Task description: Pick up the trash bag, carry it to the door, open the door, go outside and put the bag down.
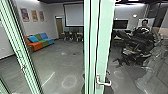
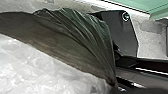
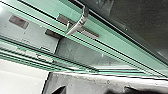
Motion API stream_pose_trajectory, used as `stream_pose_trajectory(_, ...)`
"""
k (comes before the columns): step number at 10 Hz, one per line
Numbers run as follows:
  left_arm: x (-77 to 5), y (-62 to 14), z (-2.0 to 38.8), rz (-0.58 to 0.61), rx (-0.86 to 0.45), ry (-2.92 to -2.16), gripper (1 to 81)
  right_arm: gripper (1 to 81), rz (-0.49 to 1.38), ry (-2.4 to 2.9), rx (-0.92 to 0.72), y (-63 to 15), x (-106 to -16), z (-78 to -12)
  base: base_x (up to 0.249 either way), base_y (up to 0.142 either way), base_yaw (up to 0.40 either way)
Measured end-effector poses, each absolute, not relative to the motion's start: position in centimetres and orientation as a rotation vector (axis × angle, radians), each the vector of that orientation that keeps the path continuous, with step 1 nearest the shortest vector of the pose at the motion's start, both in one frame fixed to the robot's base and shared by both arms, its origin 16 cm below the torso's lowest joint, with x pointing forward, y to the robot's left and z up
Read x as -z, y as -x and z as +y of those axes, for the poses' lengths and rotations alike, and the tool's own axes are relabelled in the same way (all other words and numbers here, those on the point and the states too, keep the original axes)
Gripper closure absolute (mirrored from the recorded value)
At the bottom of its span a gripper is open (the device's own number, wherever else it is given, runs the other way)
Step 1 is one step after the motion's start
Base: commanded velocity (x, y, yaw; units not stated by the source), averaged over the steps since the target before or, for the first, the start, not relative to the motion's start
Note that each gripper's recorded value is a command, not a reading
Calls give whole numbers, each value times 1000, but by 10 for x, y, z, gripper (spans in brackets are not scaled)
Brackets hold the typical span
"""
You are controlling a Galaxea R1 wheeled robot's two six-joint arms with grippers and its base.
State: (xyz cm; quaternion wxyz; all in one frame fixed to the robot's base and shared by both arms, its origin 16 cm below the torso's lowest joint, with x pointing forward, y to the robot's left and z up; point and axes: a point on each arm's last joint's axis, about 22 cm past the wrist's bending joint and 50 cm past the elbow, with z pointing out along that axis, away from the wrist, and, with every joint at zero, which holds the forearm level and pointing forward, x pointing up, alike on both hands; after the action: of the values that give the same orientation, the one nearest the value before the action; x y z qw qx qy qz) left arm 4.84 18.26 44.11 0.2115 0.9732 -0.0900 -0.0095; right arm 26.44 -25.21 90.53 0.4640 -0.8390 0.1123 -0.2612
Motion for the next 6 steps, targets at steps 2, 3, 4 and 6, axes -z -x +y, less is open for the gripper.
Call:
stream_pose_trajectory(2, -441, -49, 182, -247, 27, -2704, 811, 10, 343, 2036, 670, -287, -915, -257, 0, 0, 0)
stream_pose_trajectory(3, -441, -50, 182, -246, 25, -2704, 811, 10, 362, 2018, 688, -300, -923, -257, 0, 0, 0)
stream_pose_trajectory(4, -441, -51, 182, -246, 22, -2704, 811, 10, 370, 2000, 688, -310, -928, -252, 0, 0, 0)
stream_pose_trajectory(6, -441, -51, 183, -245, 23, -2706, 811, 10, 407, 1995, 727, -340, -931, -263, 0, 0, 0)
